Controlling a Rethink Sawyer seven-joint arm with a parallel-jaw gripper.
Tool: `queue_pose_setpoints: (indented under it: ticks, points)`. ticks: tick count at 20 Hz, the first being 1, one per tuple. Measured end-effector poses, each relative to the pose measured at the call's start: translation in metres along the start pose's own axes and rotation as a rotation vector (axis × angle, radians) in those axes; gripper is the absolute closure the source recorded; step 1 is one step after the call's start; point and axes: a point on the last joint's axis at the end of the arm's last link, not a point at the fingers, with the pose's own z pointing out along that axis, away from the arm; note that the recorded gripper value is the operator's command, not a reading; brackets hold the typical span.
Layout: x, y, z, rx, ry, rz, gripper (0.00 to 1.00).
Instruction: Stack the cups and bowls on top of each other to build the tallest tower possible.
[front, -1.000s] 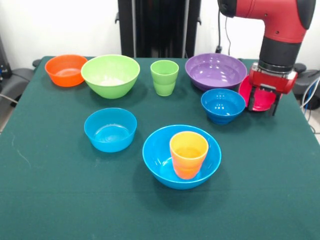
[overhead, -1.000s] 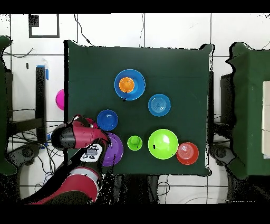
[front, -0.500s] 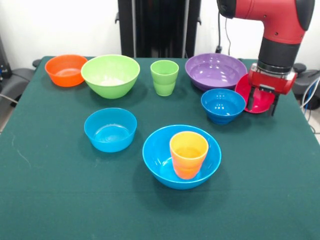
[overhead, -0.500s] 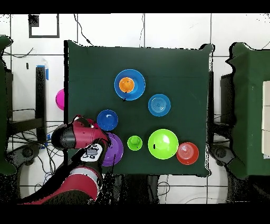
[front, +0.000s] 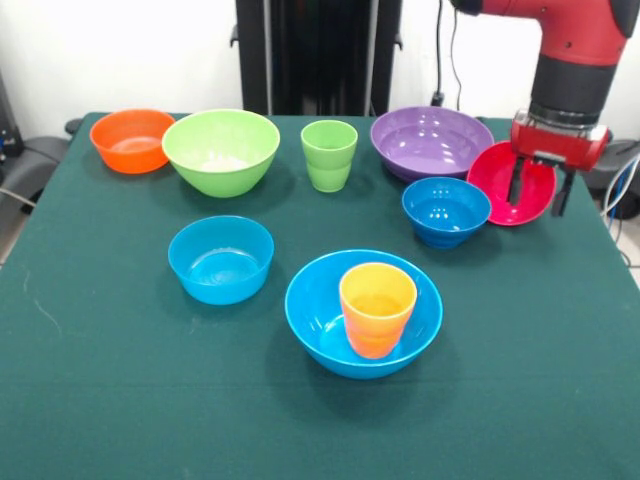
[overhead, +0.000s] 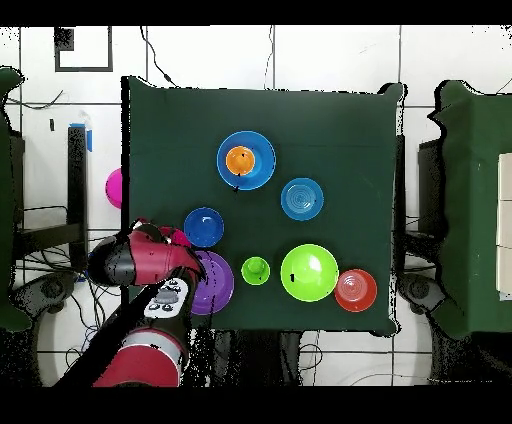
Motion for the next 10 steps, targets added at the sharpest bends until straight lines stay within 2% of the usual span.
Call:
queue_pose_setpoints:
  ticks: [10]
  points:
    - [-0.002,0.021,-0.044,-0.018,0.037,-0.012,0.0]
